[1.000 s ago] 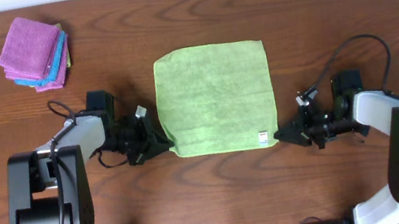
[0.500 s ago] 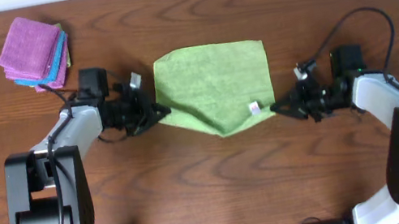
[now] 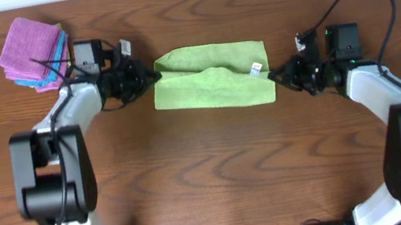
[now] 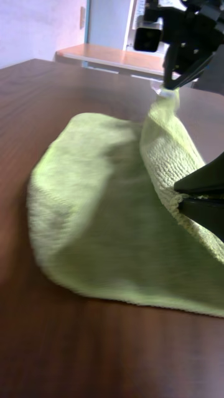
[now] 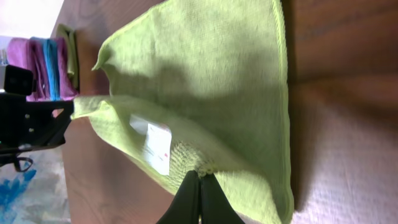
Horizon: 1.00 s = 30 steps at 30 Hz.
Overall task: Fold the cloth
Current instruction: 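Lift the near edge with both grippers and fold it toward the far edge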
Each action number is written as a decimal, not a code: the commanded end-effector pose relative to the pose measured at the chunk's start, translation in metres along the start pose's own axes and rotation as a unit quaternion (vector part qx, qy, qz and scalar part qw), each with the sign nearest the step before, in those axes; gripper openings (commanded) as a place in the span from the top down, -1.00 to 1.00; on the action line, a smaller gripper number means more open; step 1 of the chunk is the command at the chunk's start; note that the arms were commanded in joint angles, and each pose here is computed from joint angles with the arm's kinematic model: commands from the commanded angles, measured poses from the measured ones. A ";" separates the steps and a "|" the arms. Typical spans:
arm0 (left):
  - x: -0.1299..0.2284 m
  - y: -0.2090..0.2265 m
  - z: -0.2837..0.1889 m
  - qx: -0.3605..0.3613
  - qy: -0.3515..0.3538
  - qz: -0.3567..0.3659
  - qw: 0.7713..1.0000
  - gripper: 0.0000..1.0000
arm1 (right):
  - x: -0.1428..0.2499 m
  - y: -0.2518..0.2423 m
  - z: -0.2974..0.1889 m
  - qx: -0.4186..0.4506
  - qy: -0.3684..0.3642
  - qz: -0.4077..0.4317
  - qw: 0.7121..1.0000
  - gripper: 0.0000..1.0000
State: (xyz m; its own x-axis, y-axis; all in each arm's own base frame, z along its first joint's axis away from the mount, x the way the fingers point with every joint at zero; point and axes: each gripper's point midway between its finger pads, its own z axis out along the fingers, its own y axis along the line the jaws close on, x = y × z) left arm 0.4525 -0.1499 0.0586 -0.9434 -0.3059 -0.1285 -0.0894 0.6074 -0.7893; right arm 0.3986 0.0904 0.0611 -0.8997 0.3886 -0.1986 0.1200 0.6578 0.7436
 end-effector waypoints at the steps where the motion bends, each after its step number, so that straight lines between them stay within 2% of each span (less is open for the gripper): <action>1: -0.019 0.004 0.007 -0.008 -0.005 -0.001 1.000 0.89 | -0.016 0.005 0.014 -0.002 0.001 0.005 1.000 0.97; 10: -0.077 -0.013 0.004 -0.020 -0.040 0.046 0.998 0.89 | -0.075 0.018 0.040 -0.008 -0.005 -0.009 1.000 0.97; 15: -0.097 -0.009 0.008 -0.013 -0.045 0.046 0.998 0.89 | -0.089 0.010 0.048 0.013 -0.005 0.003 1.000 0.97; 20: -0.086 -0.002 0.015 -0.007 -0.016 0.038 0.999 0.89 | -0.086 0.002 0.047 0.036 -0.002 0.014 0.999 0.97; 25: -0.056 0.013 0.014 -0.032 0.040 0.044 0.998 0.89 | -0.067 -0.004 0.048 0.052 0.032 0.028 0.998 0.97; 30: -0.045 0.017 0.012 -0.039 0.059 0.039 0.997 0.89 | -0.048 -0.017 0.046 0.091 0.061 0.039 0.993 0.97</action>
State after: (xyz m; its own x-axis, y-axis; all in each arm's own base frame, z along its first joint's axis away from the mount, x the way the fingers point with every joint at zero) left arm 0.4960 -0.1361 0.0412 -0.9762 -0.2032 -0.0757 -0.0842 0.6770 -0.7311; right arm 0.4592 0.0880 0.0327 -0.9161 0.3993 -0.0361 0.2815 0.7047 0.6512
